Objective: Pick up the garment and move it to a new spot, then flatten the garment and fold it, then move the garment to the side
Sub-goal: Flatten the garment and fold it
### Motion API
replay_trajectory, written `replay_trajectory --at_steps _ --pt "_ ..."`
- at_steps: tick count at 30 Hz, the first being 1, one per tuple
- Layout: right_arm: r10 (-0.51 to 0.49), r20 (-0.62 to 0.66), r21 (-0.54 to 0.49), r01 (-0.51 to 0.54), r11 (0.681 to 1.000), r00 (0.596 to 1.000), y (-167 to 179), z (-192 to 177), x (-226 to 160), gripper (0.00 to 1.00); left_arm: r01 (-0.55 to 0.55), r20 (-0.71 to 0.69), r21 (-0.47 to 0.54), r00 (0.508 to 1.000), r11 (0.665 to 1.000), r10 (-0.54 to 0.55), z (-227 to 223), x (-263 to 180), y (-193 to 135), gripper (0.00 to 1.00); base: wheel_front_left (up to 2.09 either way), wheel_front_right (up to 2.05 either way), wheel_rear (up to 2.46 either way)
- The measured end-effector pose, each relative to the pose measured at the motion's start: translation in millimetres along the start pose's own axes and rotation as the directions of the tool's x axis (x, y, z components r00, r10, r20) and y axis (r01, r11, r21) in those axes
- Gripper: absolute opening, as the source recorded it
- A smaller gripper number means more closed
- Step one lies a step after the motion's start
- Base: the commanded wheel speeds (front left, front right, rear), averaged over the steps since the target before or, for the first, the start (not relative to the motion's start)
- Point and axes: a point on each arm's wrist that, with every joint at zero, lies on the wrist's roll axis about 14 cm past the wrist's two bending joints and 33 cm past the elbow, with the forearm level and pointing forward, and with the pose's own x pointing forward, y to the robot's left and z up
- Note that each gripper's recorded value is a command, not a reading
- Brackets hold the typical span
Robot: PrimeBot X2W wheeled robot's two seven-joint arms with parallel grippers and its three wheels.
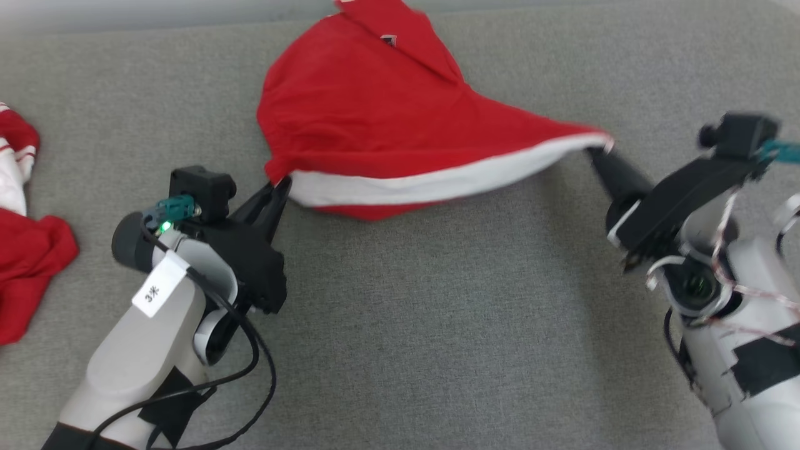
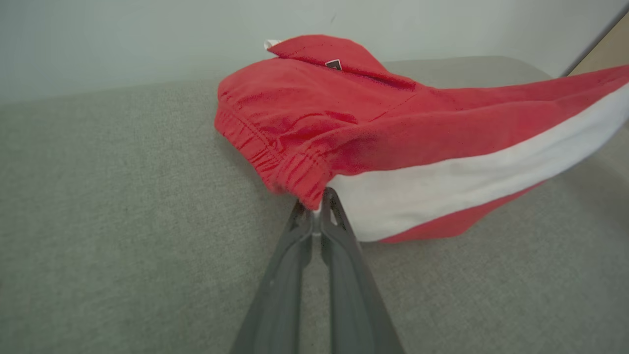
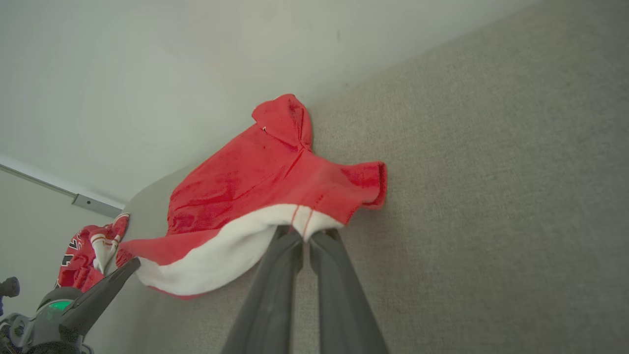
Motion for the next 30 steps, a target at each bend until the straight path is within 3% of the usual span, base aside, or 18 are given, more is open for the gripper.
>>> replay_trajectory --at_steps 4,11,23,30 --pt "-0.050 -0.108 -0.002 0.050 0.999 0.993 -22 -38 -2 0.00 0.001 -0.069 -0.008 0.998 1.000 -0.001 -32 6 5 0.00 0.00 0.00 0.00" --pt "-0.194 -0.106 -0.006 0.195 0.981 0.975 -71 -44 -29 0.00 0.041 -0.060 0.017 0.997 0.999 -0.040 -37 15 -8 0.00 0.00 0.00 0.00" --pt "-0.156 -0.070 0.081 0.162 0.983 0.985 -52 -58 -68 0.00 0.041 0.054 0.082 0.997 0.996 -0.046 0 -13 -24 0.00 0.00 0.00 0.00" --pt "-0.265 -0.196 0.152 0.296 0.943 0.944 -76 -131 -136 0.00 0.060 -0.066 0.056 0.996 0.997 -0.057 -65 -68 -58 0.00 0.00 0.00 0.00"
